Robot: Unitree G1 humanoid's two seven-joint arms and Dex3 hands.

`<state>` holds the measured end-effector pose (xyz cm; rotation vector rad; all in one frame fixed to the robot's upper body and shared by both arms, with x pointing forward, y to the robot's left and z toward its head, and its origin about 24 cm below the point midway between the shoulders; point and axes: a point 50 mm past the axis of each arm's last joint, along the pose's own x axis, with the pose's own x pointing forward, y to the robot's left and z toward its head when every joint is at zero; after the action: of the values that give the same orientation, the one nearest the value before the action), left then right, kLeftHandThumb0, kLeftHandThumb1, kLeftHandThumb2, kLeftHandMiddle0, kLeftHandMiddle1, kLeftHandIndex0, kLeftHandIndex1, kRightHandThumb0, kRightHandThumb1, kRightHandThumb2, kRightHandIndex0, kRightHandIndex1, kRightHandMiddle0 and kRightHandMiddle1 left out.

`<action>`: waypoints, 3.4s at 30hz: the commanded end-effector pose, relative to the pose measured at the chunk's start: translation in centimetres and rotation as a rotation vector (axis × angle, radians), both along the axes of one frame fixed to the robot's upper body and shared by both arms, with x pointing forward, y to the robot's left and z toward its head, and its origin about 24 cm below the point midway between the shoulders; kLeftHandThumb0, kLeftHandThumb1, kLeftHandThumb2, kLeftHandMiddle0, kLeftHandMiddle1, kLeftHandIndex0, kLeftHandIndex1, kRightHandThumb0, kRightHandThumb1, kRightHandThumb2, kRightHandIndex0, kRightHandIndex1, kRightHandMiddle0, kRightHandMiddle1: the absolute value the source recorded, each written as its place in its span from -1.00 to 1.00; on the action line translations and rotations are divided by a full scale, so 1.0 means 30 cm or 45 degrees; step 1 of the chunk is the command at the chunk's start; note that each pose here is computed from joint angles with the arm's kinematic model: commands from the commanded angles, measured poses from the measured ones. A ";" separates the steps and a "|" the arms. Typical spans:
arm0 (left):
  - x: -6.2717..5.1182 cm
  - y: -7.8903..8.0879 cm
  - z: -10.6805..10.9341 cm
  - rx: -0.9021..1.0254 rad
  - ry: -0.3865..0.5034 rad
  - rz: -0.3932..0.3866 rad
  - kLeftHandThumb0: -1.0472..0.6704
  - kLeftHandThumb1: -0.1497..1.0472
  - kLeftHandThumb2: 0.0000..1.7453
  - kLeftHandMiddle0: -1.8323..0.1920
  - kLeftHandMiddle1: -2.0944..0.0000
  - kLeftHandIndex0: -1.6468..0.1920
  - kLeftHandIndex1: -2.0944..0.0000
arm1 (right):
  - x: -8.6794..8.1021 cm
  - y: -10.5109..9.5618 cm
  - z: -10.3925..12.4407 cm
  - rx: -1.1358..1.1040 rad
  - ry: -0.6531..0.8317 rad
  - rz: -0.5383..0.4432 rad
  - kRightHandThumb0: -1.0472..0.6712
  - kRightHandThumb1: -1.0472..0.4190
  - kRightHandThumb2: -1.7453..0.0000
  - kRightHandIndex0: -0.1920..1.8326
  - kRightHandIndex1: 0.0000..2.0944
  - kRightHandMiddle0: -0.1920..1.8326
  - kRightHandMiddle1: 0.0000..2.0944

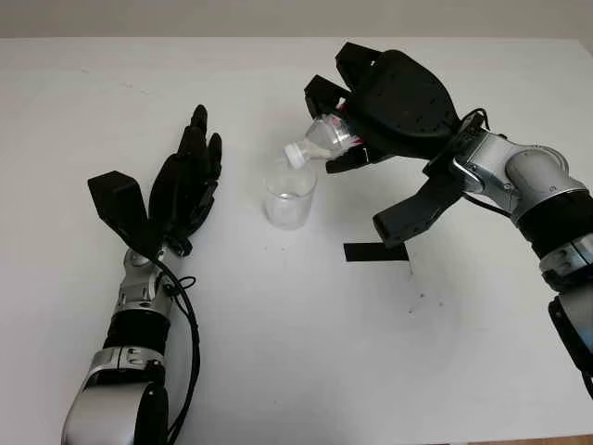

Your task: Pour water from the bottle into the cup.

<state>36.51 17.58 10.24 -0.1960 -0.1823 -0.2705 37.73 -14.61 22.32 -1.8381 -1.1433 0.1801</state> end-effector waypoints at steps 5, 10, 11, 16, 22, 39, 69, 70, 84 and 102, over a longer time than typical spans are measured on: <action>-0.004 0.003 -0.028 -0.013 0.041 -0.002 -0.76 1.00 -0.13 1.00 1.00 1.00 1.00 | 0.000 -0.007 0.049 0.045 -0.057 0.003 -0.37 -1.00 0.57 0.47 1.00 0.00 1.00; -0.005 0.005 -0.026 -0.007 0.039 0.002 -0.75 1.00 -0.12 1.00 1.00 1.00 1.00 | -0.003 -0.014 0.054 0.165 -0.020 -0.008 -0.36 -1.00 0.58 0.45 1.00 0.06 1.00; -0.005 0.006 -0.026 -0.005 0.039 0.002 -0.75 1.00 -0.12 1.00 1.00 1.00 1.00 | -0.004 -0.016 0.055 0.204 -0.005 -0.012 -0.36 -1.00 0.59 0.46 1.00 0.07 1.00; -0.008 0.011 -0.029 0.005 0.038 0.003 -0.75 1.00 -0.11 1.00 1.00 1.00 1.00 | -0.010 -0.031 0.052 0.563 0.148 -0.016 -0.33 -1.00 0.69 0.56 1.00 0.14 1.00; -0.008 0.011 -0.029 0.000 0.047 -0.001 -0.76 1.00 -0.11 1.00 1.00 1.00 1.00 | -0.021 -0.045 0.050 1.082 0.370 0.015 -0.28 -1.00 0.68 0.59 1.00 0.20 1.00; -0.012 0.012 -0.038 0.008 0.059 -0.008 -0.75 1.00 -0.13 1.00 1.00 1.00 1.00 | -0.129 -0.054 -0.040 2.128 1.082 0.016 -0.30 -1.00 0.57 0.42 1.00 0.14 1.00; -0.021 0.014 -0.045 0.010 0.082 -0.032 -0.76 1.00 -0.14 1.00 1.00 1.00 1.00 | -0.240 -0.065 -0.150 1.846 0.795 0.116 -0.23 -1.00 0.56 0.45 1.00 0.04 1.00; -0.020 0.013 -0.045 0.014 0.083 -0.033 -0.76 1.00 -0.14 1.00 1.00 1.00 1.00 | -0.240 -0.068 -0.153 1.885 0.797 0.120 -0.22 -1.00 0.57 0.46 1.00 0.04 1.00; -0.014 0.013 -0.043 0.008 0.084 -0.037 -0.76 1.00 -0.15 1.00 1.00 1.00 1.00 | -0.242 -0.037 -0.228 2.324 0.946 0.200 -0.26 -1.00 0.54 0.52 1.00 0.21 1.00; -0.020 0.017 -0.047 0.012 0.088 -0.030 -0.76 1.00 -0.14 1.00 1.00 1.00 1.00 | -0.237 -0.035 -0.305 2.305 1.000 0.107 -0.21 -1.00 0.55 0.49 1.00 0.22 1.00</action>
<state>36.39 17.74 10.09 -0.1936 -0.1540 -0.3030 30.79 -15.41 13.19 -0.0353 -0.3576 -0.0969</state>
